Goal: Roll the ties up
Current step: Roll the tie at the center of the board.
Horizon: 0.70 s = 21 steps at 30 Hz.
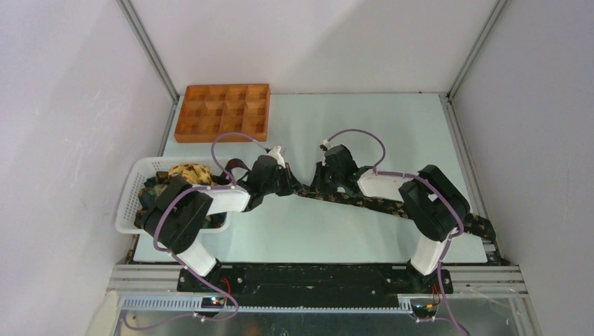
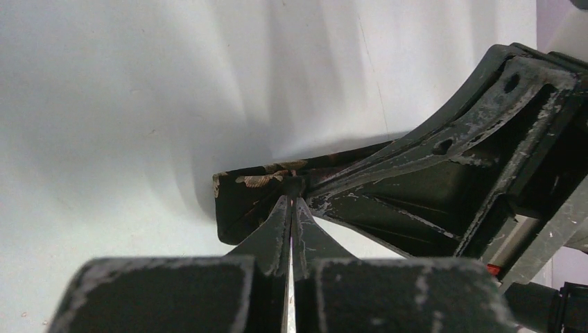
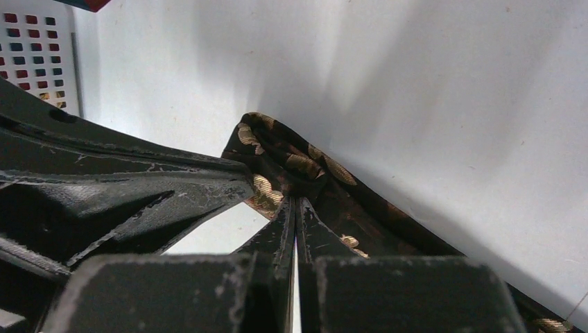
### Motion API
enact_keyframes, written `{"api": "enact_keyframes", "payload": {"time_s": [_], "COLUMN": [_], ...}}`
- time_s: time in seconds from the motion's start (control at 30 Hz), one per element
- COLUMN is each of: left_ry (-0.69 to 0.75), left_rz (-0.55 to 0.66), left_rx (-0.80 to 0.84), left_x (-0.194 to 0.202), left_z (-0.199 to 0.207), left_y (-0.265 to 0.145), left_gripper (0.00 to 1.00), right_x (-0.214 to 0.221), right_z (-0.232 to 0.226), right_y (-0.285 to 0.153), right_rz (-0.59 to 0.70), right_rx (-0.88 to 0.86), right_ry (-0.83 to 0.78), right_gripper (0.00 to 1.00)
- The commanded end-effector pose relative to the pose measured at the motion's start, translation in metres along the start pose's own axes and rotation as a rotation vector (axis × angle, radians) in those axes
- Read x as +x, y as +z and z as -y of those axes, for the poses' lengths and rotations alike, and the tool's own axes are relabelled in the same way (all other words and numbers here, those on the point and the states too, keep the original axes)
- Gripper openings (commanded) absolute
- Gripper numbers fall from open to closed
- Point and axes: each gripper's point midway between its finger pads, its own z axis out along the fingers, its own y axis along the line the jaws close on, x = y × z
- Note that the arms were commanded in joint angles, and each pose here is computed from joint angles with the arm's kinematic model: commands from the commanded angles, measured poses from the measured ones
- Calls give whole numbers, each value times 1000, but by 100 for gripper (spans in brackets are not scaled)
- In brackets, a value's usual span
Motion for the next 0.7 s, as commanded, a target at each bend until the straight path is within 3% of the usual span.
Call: {"api": "enact_keyframes", "payload": {"time_s": [0.0,0.23,0.47,0.6,0.67], "left_ry": [45,55,54,53,50], "left_rz": [37,58,86,97,95], "left_rx": [17,5,-21,-24,-24], "left_x": [-15,-23,-29,-32,-31], "left_z": [10,13,11,12,12], "left_y": [2,-5,-12,-15,-16], "left_gripper": [0,5,34,37,34], "right_x": [1,6,9,11,11], "right_z": [2,10,14,16,17], "right_y": [5,12,16,17,17], "right_rz": [0,-15,-23,-27,-28], "right_rx": [15,36,41,45,48], "right_ry": [1,4,5,5,8], "right_gripper": [0,0,0,0,0]}}
